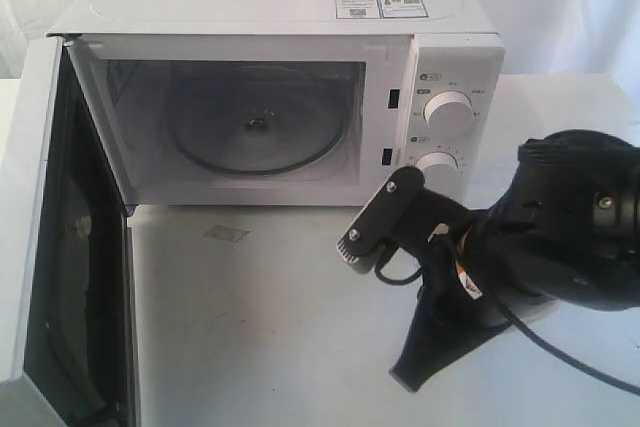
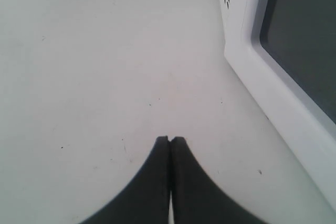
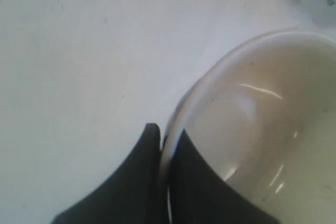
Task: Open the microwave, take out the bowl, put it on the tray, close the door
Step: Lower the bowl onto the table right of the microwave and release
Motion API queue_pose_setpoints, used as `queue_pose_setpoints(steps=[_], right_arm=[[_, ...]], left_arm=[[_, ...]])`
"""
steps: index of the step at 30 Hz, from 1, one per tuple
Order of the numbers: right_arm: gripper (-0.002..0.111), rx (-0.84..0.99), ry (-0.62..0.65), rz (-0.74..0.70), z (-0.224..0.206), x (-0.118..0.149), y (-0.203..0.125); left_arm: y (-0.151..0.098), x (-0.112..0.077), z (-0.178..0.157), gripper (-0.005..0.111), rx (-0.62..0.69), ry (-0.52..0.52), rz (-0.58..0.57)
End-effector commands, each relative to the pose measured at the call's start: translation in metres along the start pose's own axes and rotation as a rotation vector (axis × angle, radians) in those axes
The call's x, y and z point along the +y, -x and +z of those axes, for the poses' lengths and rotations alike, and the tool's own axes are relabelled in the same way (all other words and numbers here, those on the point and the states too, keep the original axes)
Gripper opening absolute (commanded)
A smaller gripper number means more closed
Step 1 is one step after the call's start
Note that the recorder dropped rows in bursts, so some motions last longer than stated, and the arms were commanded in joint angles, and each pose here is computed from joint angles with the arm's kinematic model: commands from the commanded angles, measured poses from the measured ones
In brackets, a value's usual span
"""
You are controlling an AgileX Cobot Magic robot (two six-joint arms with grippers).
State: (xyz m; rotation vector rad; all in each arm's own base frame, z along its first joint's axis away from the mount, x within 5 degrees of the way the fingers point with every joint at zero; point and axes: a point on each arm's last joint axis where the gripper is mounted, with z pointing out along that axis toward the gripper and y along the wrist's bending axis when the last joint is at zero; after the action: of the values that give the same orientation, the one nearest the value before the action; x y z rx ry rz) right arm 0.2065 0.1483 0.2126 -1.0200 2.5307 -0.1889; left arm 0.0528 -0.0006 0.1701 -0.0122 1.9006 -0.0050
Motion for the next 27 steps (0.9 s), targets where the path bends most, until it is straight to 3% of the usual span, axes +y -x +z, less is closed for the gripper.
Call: queue_pose_setpoints(steps=[1, 12, 27], right_arm=[[0.0, -0.127, -0.002, 0.056, 0.005, -0.015, 0.012], [0.0, -0.075, -0.008, 0.024, 0.067, -0.029, 0.014], [0.0, -0.097, 0.001, 0.026, 0.075, -0.032, 0.015]], left_arm=[[-0.001, 0.0, 0.0, 0.0, 0.001, 0.003, -0.003], [-0.001, 0.0, 0.0, 0.0, 0.001, 0.003, -0.003], [-0.001, 0.0, 0.0, 0.0, 0.001, 0.003, -0.003]])
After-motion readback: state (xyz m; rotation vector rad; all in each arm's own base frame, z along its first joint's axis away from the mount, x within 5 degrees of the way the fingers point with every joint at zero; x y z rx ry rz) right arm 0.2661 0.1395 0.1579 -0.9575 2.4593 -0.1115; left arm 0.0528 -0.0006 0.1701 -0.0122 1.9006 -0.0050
